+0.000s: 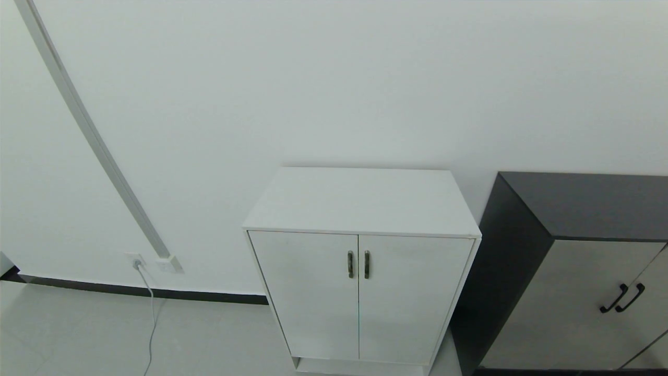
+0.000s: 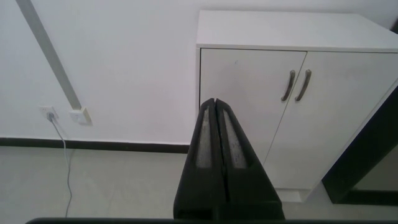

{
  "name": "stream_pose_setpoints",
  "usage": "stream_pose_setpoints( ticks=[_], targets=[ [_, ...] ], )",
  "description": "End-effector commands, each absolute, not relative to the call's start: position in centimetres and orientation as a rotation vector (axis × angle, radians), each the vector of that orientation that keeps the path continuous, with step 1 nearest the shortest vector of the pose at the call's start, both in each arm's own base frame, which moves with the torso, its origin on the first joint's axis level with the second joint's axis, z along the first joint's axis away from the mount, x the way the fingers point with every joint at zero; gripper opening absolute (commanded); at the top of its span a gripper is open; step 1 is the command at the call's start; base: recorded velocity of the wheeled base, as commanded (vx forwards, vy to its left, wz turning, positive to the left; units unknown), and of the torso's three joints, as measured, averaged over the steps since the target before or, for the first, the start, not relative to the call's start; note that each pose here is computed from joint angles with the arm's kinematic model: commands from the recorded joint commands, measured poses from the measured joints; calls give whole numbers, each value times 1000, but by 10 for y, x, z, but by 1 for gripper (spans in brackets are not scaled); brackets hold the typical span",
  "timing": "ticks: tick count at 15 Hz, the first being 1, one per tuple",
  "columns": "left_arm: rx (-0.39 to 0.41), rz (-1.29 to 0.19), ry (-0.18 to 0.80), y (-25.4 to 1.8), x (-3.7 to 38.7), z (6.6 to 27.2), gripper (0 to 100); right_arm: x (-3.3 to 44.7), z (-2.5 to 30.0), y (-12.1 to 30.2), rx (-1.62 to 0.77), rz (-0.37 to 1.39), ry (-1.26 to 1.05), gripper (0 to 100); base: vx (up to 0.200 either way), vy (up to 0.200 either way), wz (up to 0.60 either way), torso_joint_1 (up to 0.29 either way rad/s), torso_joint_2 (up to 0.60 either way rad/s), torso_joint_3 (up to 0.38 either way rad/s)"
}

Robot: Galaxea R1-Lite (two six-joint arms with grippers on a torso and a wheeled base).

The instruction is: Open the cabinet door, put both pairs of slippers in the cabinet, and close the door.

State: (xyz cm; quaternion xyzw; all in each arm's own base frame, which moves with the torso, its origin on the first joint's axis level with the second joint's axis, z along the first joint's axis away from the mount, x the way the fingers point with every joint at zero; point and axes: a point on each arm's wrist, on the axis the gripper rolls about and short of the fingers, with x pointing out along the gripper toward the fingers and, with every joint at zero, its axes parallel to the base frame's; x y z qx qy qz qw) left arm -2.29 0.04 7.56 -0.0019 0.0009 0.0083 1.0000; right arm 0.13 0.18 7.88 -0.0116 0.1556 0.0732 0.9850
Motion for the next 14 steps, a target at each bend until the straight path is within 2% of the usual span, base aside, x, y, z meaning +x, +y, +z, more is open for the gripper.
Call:
stream_pose_setpoints(
  ticks=[1,7,14],
  targets=[
    [-5,17,3,0,-23,76,0,-11,78,1,-15,122,154,0,0,0,0,0,0,0],
    [-3,15,3,0,-23,76,0,-23,75,1,-17,66,3,0,0,0,0,0,0,0],
    [-2,15,2,0,-23,76,0,-23,76,-1,77,-50,-8,0,0,0,0,0,0,0]
  ],
)
